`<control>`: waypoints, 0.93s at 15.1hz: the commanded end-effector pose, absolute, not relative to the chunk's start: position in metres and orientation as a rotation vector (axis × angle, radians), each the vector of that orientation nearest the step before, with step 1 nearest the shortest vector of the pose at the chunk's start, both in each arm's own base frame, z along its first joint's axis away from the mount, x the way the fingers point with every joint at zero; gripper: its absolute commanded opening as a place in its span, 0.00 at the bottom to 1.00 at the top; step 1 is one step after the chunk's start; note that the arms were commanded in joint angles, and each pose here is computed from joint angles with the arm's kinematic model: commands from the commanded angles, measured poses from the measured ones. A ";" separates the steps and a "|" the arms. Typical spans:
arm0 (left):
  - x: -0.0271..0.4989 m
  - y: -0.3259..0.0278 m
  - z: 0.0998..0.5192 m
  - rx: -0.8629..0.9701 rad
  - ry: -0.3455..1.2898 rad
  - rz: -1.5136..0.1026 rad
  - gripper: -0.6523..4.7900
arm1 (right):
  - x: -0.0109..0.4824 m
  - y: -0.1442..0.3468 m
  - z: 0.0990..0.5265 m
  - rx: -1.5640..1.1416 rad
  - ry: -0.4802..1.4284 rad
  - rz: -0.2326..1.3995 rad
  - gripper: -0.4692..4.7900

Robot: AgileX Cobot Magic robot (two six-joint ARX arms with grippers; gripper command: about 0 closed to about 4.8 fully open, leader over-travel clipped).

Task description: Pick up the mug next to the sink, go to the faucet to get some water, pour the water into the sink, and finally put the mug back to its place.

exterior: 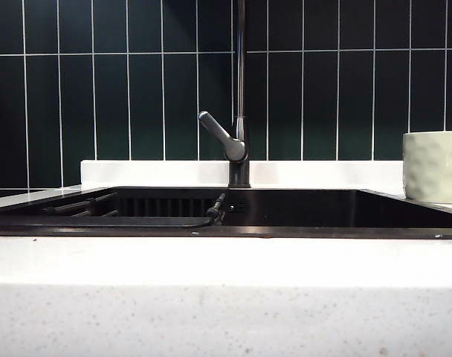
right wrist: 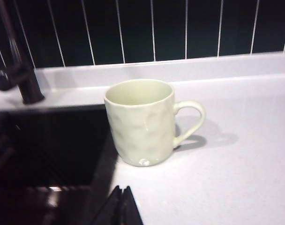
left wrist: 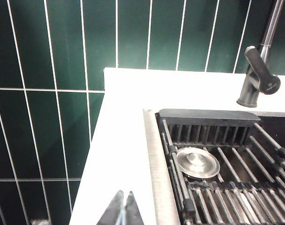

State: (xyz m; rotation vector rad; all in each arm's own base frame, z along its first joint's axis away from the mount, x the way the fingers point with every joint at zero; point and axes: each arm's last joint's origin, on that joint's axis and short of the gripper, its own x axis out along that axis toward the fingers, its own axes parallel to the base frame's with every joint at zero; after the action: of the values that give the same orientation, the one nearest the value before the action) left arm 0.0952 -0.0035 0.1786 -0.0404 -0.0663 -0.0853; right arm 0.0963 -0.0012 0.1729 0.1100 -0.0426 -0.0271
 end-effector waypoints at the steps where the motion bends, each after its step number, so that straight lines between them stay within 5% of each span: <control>1: 0.086 -0.003 0.207 -0.043 -0.091 -0.083 0.11 | 0.085 -0.002 0.218 0.197 -0.168 -0.039 0.08; 7: 0.113 -0.006 0.253 -0.085 -0.159 -0.151 0.11 | 0.102 -0.005 0.278 0.125 -0.073 -0.150 0.08; 12: 0.179 -0.012 0.265 -0.082 -0.032 -0.339 0.11 | 0.156 -0.006 0.273 0.034 0.198 -0.167 0.08; 14: 0.201 -0.014 0.260 -0.078 -0.037 -0.406 0.21 | 0.172 -0.007 0.264 0.032 0.274 -0.178 0.17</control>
State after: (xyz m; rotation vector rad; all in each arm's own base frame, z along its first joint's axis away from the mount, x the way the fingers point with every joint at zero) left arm 0.1976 -0.0137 0.2561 -0.0858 -0.0031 -0.3871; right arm 0.1693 -0.0058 0.2614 0.0314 0.2911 -0.1653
